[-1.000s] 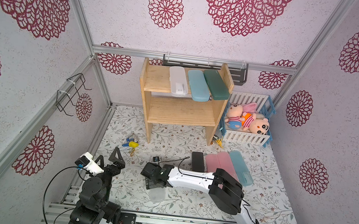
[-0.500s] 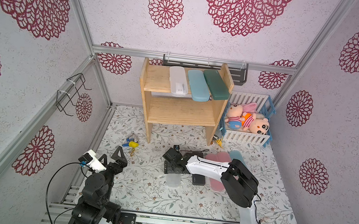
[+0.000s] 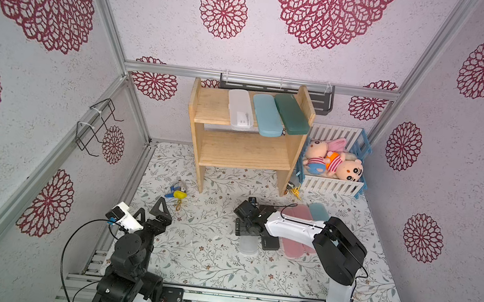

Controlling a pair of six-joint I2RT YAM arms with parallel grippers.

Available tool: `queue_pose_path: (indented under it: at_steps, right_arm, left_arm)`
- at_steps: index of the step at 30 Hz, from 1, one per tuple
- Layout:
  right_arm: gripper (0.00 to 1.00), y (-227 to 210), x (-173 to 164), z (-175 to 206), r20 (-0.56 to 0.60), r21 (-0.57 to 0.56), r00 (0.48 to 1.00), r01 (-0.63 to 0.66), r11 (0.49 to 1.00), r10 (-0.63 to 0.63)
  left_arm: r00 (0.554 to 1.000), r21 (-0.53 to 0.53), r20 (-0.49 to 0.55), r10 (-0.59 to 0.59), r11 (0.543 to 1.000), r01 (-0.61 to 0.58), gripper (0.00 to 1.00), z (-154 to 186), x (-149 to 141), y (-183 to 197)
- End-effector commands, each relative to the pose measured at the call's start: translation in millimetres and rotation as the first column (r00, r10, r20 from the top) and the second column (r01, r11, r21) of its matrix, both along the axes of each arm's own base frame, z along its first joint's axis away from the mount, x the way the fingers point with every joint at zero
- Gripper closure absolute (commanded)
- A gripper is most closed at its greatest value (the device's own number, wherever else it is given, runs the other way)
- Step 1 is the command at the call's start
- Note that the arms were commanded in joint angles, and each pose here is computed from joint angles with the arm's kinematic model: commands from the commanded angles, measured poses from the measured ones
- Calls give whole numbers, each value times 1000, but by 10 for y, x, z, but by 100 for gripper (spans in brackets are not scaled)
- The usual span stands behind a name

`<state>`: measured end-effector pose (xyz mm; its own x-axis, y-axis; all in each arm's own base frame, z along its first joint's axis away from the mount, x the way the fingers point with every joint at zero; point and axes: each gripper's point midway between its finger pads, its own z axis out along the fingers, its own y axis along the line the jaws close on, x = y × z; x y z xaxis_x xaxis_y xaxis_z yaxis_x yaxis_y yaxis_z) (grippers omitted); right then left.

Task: Remove the pencil cases from the shelf
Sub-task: Move the pencil case to the center of the board.

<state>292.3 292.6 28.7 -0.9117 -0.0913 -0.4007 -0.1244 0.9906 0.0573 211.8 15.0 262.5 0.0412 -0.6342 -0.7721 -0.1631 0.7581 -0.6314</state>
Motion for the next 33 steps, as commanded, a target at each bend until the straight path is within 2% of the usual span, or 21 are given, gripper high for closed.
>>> queue_pose_path:
  at_steps: [1, 16, 22, 26, 30, 33]
  right_arm:
    - [13, -339, -86, -12, -22, -110, 1000, -4, 994, 1]
    - [7, -515, -4, 172, 32, -100, 999, -8, 995, 11]
    - [3, -401, 98, 435, 91, -49, 995, -29, 998, 33]
    - [1, -273, 156, 735, 149, 24, 988, -52, 998, 48]
    - [1, -129, 198, 1212, 243, 135, 968, -101, 986, 66]
    - [1, -96, 219, 1591, 341, 202, 937, -149, 968, 73]
  left_arm:
    - [1000, -17, 24, -13, 1000, 13, 3, 79, -25, -17]
    - [998, -58, 34, -60, 996, 62, 3, 155, 88, -131]
    - [997, -56, 40, -70, 996, 72, 3, 221, 104, -152]
    - [995, -60, 51, -91, 994, 94, 3, 301, 135, -196]
    - [983, -155, 100, -156, 973, 170, 3, 435, 246, -354]
    - [944, -289, 202, -260, 905, 311, 3, 631, 397, -619]
